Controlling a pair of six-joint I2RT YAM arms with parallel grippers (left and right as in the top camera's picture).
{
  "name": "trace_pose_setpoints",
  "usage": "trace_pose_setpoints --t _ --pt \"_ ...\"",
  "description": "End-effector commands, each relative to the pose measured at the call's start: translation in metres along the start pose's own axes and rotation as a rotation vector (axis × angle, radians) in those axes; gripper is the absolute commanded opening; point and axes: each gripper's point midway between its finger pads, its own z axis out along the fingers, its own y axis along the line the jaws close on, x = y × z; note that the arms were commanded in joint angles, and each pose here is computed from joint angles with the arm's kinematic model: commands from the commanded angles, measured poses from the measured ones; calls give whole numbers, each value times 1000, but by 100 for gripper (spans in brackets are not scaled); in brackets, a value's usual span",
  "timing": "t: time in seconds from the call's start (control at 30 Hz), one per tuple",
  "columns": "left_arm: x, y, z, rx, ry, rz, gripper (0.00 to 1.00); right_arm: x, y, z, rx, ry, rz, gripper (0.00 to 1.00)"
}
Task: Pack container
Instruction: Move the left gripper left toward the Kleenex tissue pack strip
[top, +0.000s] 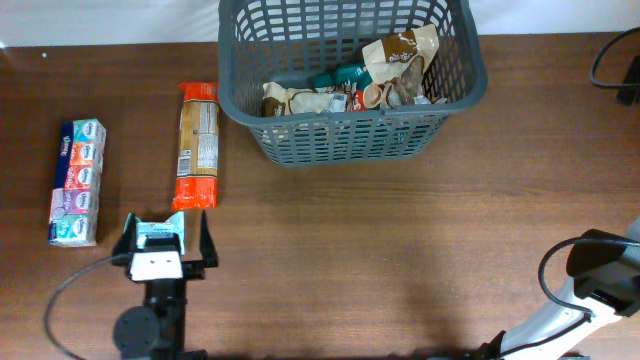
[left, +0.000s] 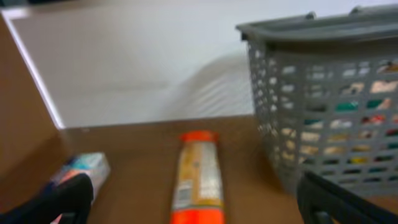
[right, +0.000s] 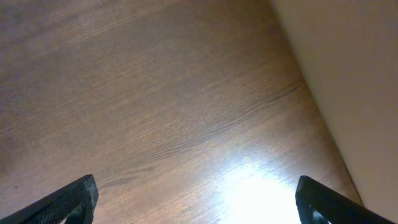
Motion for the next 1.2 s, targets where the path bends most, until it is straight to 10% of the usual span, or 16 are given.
trace_pose_setpoints --t 0.0,0.47,0.93,1.17 --pt "-35 19 0 -79 41 143 99 -1 -4 -4 15 -11 11 99" --pt "-71 4 82 107 312 245 99 -1 -4 -4 15 -11 11 99" --pt "-69 111 82 -450 507 404 99 -1 -4 -4 15 -11 11 99" --pt "-9 166 84 -559 762 397 99 -1 -4 -4 15 -11 11 99"
